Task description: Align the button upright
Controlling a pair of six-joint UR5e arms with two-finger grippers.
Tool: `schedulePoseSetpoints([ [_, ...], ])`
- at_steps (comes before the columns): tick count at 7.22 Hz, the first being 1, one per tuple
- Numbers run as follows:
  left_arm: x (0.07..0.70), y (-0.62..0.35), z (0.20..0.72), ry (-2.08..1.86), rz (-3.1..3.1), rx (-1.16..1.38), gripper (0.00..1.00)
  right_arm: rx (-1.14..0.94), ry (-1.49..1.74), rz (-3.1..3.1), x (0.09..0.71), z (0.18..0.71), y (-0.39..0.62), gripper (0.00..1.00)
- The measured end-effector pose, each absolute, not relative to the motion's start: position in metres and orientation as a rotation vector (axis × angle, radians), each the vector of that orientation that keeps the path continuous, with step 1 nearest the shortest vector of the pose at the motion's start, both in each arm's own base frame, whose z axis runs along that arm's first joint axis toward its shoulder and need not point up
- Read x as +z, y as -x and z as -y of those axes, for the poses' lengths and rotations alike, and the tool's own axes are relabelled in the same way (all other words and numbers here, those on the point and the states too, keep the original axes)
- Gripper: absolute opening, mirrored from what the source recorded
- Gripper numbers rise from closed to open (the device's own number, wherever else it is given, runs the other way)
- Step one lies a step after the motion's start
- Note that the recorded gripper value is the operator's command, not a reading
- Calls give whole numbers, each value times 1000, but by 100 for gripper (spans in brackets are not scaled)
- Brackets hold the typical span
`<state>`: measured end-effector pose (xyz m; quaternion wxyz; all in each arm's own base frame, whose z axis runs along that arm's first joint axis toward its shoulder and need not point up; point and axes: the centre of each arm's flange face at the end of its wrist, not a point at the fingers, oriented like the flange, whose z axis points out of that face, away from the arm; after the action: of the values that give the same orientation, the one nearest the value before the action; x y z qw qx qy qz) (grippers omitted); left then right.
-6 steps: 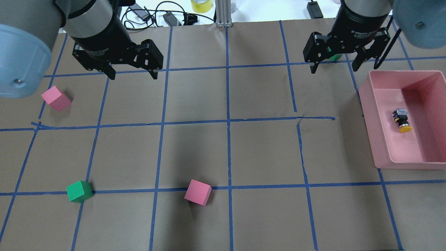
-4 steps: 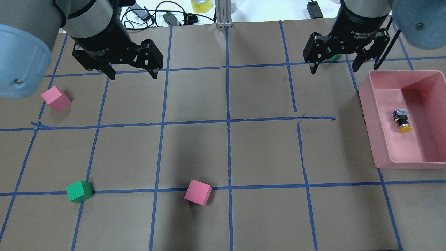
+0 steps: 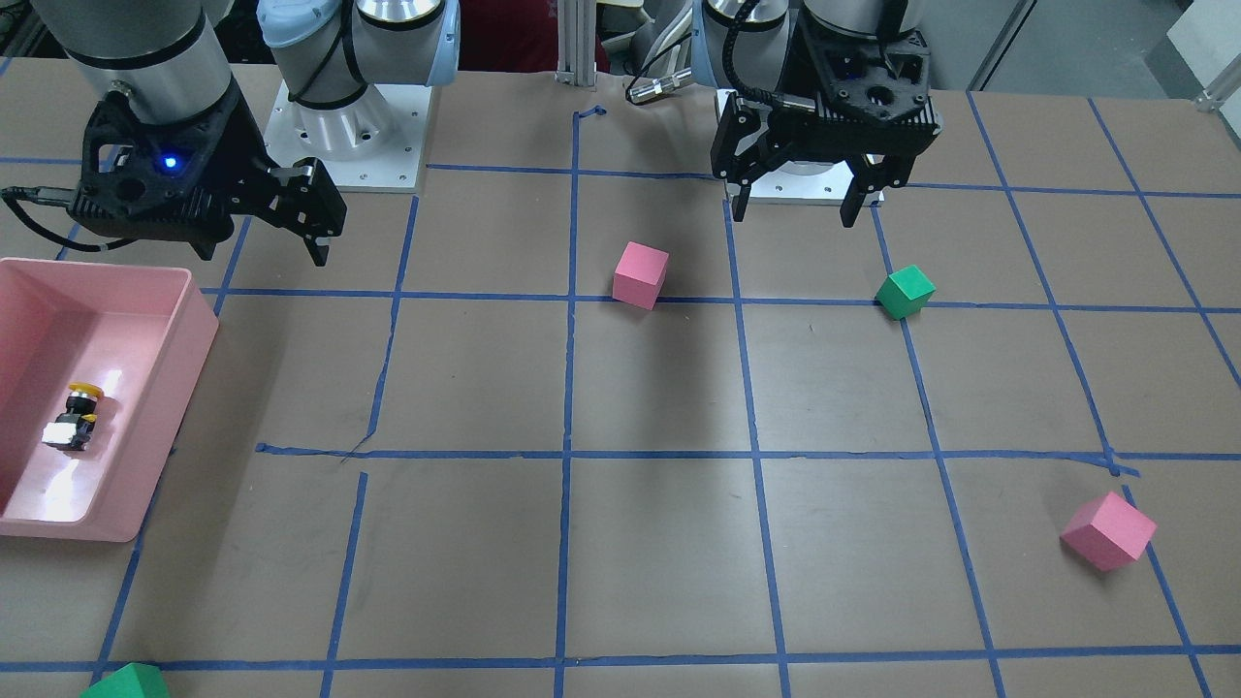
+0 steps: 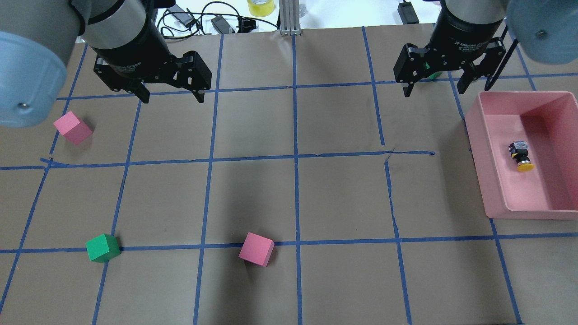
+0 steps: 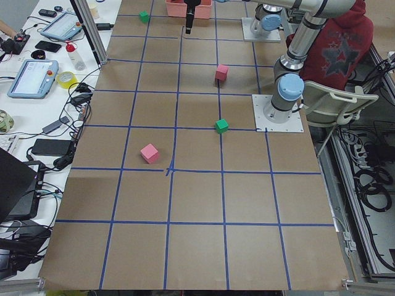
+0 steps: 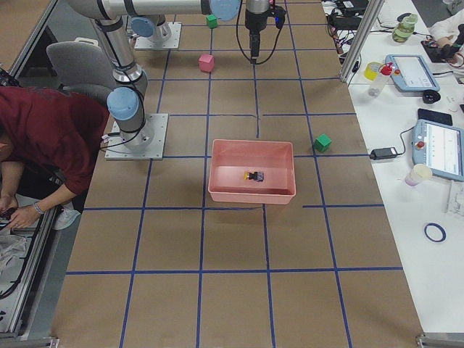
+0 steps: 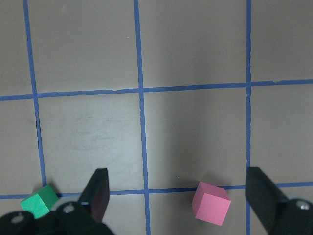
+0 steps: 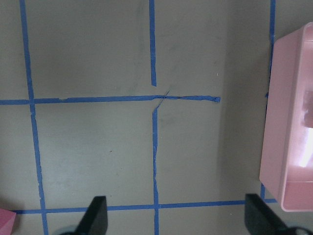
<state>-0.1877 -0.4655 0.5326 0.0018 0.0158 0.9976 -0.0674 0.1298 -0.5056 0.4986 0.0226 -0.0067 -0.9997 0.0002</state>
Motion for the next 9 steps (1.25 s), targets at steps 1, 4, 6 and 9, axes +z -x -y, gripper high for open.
schedulePoseSetpoints([
  [1,532,188,465,-50,-3130,-209,100,-1,21,3096,501,503,-130,100],
  [4,528,187,462,-50,-3131,-201,100,-32,20,3094,502,498,-130,100],
  [6,528,187,462,-50,-3131,-200,100,-46,20,3091,497,501,-129,100],
  [9,529,187,461,-50,-3130,-201,100,-39,33,3089,491,507,-125,100],
])
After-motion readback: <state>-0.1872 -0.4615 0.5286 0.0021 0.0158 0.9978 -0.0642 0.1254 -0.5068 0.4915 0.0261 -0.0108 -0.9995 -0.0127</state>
